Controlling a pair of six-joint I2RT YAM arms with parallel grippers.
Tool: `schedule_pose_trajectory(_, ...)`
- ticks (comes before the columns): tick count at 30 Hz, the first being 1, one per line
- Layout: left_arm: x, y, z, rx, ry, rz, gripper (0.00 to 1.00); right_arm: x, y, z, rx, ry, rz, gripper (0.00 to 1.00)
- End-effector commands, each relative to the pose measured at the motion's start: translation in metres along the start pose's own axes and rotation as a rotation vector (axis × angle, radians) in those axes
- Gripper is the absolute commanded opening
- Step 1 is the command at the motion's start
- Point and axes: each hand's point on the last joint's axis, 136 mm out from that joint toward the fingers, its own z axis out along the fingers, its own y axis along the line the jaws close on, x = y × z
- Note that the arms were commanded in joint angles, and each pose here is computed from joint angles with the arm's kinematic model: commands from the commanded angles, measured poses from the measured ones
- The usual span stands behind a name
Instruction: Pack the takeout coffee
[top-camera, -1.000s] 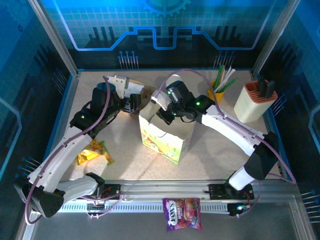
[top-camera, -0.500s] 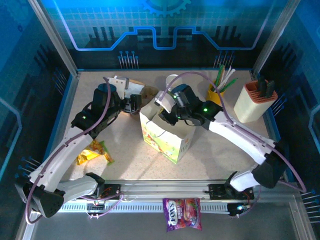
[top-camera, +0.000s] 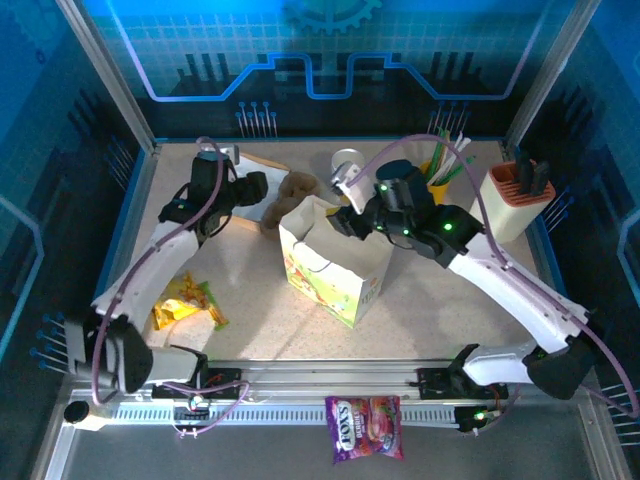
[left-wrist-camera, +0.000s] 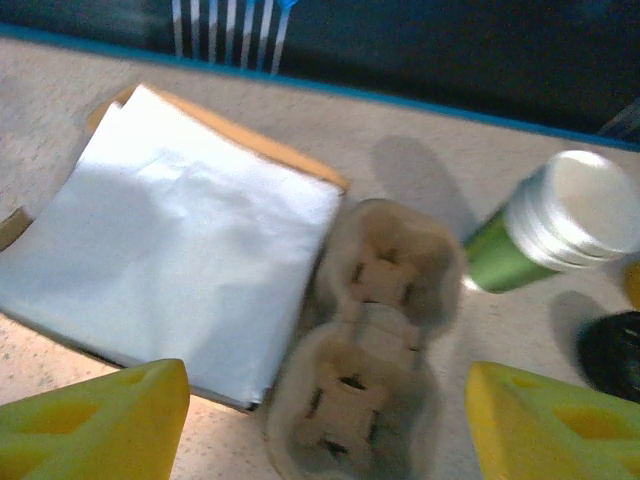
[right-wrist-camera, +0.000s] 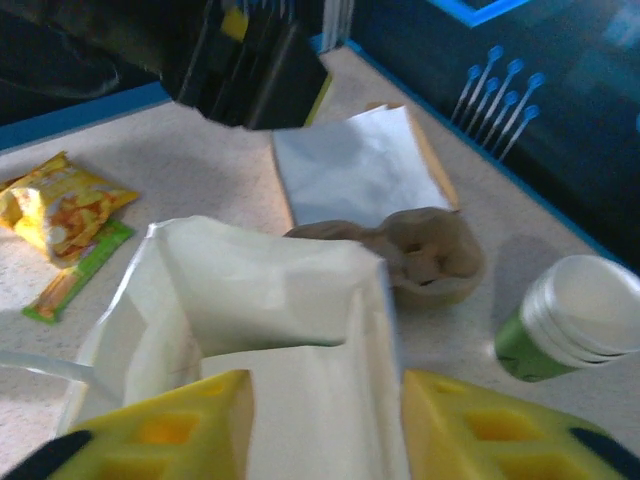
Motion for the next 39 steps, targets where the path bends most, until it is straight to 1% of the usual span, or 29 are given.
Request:
schedule_pose_trajectory(1, -0.005, 0.019, 0.027, -0.033, 0.039, -0.063, 0.74, -0.007, -0.033, -0.036, 0.127, -0.061, 0.082, 0.52)
schedule_pose_trajectory(5, 0.001, 0.051, 0.063, -0.102, 0.122, -0.097, 0.76, 0.010, -0.067, -0.060, 0.253, -0.049, 0.156, 0.61)
schedule_pose_trajectory(7, 0.008, 0.064, 0.083, -0.139, 0.190, -0.091, 0.78, 0.022, -0.079, -0.071, 0.292, -0.035, 0.191, 0.65)
schedule_pose_trajectory(9, 0.017, 0.075, 0.101, -0.195, 0.274, -0.039, 0.80, 0.034, -0.086, -0.077, 0.310, -0.023, 0.221, 0.69)
schedule_pose_trajectory(12, 0.037, 0.086, 0.123, -0.237, 0.399, 0.032, 0.83, 0.047, -0.090, -0.083, 0.320, -0.008, 0.252, 0.72)
schedule_pose_trajectory(15, 0.051, 0.092, 0.136, -0.256, 0.496, 0.091, 0.85, 0.057, -0.093, -0.087, 0.335, 0.011, 0.265, 0.73)
schedule_pose_trajectory(18, 0.061, 0.093, 0.143, -0.260, 0.570, 0.139, 0.86, 0.065, -0.094, -0.085, 0.326, 0.026, 0.281, 0.73)
schedule_pose_trajectory(27, 0.093, 0.083, 0.161, -0.245, 0.706, 0.238, 0.89, 0.071, -0.092, -0.065, 0.266, 0.048, 0.324, 0.71)
schedule_pose_trajectory(31, 0.103, 0.088, 0.166, -0.271, 0.751, 0.259, 0.89, 0.075, -0.091, -0.062, 0.258, 0.062, 0.332, 0.71)
schedule_pose_trajectory(35, 0.106, 0.089, 0.170, -0.273, 0.760, 0.250, 0.84, 0.080, -0.091, -0.061, 0.266, 0.073, 0.332, 0.71)
schedule_pose_trajectory(39, 0.105, 0.087, 0.171, -0.252, 0.760, 0.230, 0.75, 0.082, -0.090, -0.061, 0.261, 0.078, 0.335, 0.71)
